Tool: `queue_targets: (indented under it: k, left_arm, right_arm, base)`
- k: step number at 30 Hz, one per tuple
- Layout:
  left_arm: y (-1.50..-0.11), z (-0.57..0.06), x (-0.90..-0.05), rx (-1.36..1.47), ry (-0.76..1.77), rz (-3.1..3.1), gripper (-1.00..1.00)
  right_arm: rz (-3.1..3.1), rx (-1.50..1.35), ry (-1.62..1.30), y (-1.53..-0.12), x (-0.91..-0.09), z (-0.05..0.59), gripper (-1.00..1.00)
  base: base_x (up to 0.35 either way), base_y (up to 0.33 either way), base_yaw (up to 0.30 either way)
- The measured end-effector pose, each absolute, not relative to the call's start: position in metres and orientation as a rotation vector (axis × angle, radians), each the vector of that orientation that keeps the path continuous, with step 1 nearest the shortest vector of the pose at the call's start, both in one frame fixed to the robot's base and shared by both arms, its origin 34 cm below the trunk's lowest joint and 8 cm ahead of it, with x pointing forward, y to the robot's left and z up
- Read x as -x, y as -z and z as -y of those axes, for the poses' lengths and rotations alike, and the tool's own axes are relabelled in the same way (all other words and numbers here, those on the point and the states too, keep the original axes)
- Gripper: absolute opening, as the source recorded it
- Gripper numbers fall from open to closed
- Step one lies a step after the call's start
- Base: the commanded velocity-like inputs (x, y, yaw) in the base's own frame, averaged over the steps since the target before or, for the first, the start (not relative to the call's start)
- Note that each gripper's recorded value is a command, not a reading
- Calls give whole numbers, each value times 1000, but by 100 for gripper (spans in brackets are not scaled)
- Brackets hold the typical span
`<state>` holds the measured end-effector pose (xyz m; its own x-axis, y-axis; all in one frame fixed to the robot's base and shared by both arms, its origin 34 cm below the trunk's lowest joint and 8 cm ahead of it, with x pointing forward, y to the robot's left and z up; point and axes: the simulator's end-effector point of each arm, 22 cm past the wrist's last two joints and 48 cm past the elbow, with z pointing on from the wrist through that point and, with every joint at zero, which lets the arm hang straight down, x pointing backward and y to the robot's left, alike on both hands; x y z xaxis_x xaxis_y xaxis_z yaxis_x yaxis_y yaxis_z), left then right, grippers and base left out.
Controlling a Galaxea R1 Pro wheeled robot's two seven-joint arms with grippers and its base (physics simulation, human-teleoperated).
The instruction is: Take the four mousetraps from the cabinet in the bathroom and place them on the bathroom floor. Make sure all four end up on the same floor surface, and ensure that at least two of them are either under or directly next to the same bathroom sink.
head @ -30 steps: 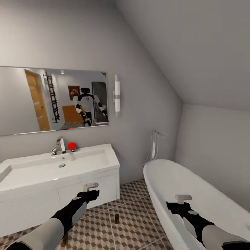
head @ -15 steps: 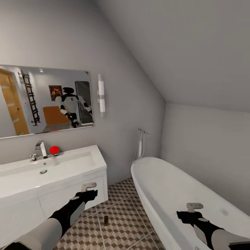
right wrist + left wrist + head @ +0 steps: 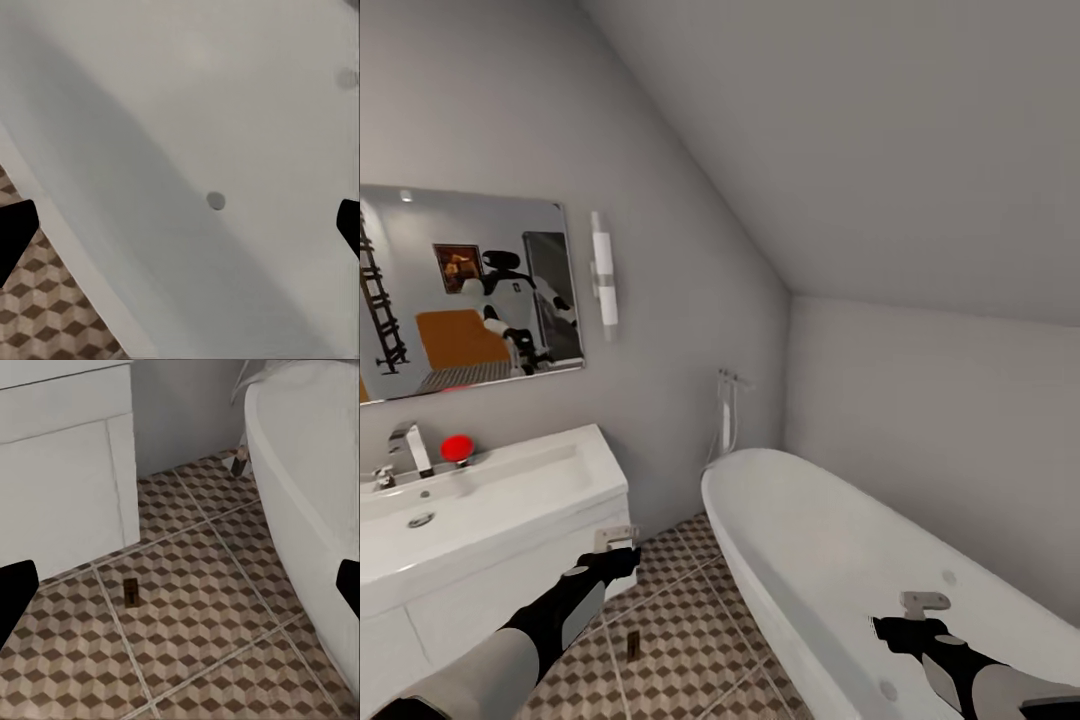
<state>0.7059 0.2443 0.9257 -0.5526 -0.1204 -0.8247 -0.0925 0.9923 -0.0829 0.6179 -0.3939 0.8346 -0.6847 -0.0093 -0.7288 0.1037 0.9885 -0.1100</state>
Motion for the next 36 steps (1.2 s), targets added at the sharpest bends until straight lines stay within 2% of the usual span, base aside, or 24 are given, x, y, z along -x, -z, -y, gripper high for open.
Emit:
queue_targets:
  k: [14, 26, 36]
  left_arm:
    - [-906, -257, -694, 162, 4, -2198, 100]
    - [-830, -341, -619, 254, -219, -2249, 100]
    - [-809, -318, -601, 179, -72, -2289, 100]
  right_arm:
    - [-2321, -66, 183, -834, -617, 395, 100]
    - [-2333, -67, 180, -830, -613, 393, 100]
    - [-2345, -67, 176, -824, -607, 391, 100]
  base:
    - [0, 0, -279]
    - [0, 0, -279]
    - [0, 0, -279]
